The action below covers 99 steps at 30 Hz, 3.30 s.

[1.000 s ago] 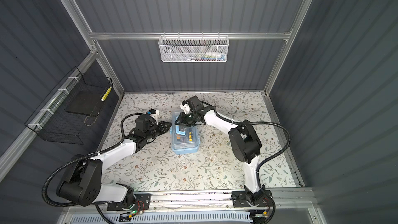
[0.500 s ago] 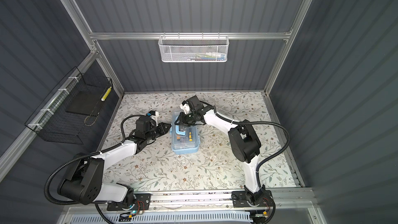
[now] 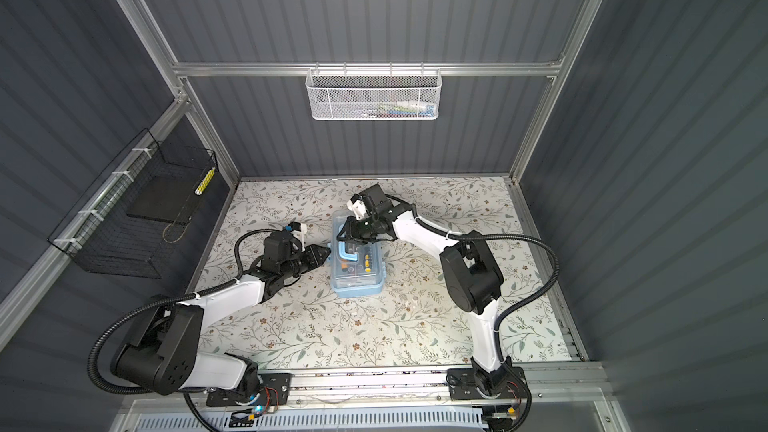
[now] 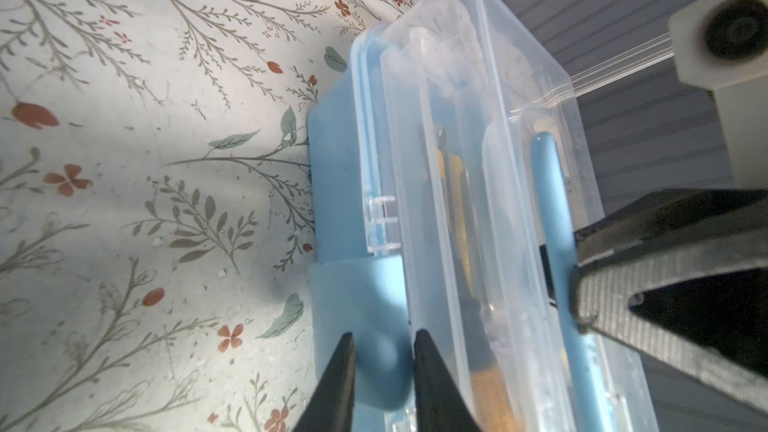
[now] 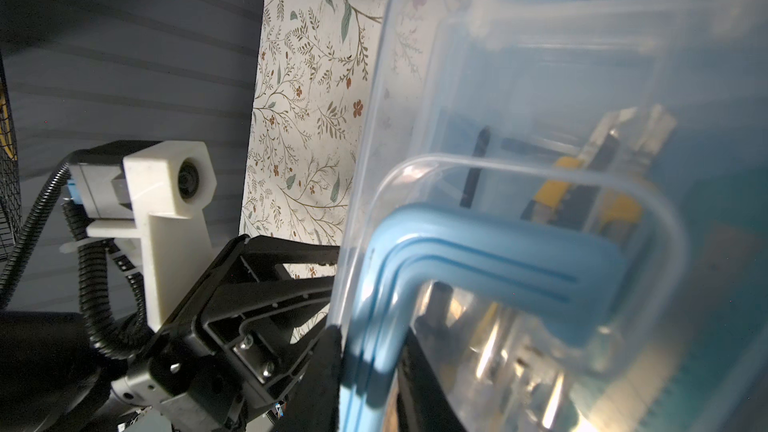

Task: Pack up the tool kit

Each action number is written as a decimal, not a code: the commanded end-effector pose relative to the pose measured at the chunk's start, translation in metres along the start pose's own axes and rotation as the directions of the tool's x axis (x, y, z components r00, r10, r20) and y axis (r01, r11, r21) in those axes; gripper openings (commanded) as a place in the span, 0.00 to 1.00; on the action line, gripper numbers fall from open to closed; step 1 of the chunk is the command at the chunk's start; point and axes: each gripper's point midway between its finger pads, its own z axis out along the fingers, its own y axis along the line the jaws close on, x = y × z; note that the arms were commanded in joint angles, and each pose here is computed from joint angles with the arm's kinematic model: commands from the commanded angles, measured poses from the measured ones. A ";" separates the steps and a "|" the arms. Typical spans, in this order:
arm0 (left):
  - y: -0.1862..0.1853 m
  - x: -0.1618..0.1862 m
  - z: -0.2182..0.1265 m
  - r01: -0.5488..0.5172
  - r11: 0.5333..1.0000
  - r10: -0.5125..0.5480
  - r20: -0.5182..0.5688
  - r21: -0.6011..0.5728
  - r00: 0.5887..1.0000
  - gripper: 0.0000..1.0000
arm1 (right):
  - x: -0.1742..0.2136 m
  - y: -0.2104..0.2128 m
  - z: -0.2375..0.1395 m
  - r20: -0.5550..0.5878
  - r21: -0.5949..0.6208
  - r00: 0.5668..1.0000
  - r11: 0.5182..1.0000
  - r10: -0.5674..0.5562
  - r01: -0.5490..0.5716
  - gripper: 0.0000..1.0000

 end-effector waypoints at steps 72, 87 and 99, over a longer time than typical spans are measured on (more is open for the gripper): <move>0.016 -0.047 -0.037 -0.024 0.964 0.081 0.204 -0.266 0.976 0.90 | 0.008 -0.072 -0.029 -0.019 0.491 0.999 0.871 -0.028 0.034 0.80; 0.046 -0.094 -0.075 -0.087 0.834 0.296 0.309 -0.545 0.904 1.00 | -0.018 -0.047 -0.154 0.300 0.520 0.927 0.853 -0.223 0.037 0.91; 0.110 -0.084 -0.146 -0.131 0.519 0.652 0.293 -0.845 0.699 1.00 | 0.009 -0.115 -0.235 0.438 0.727 0.806 0.684 -0.398 -0.058 0.97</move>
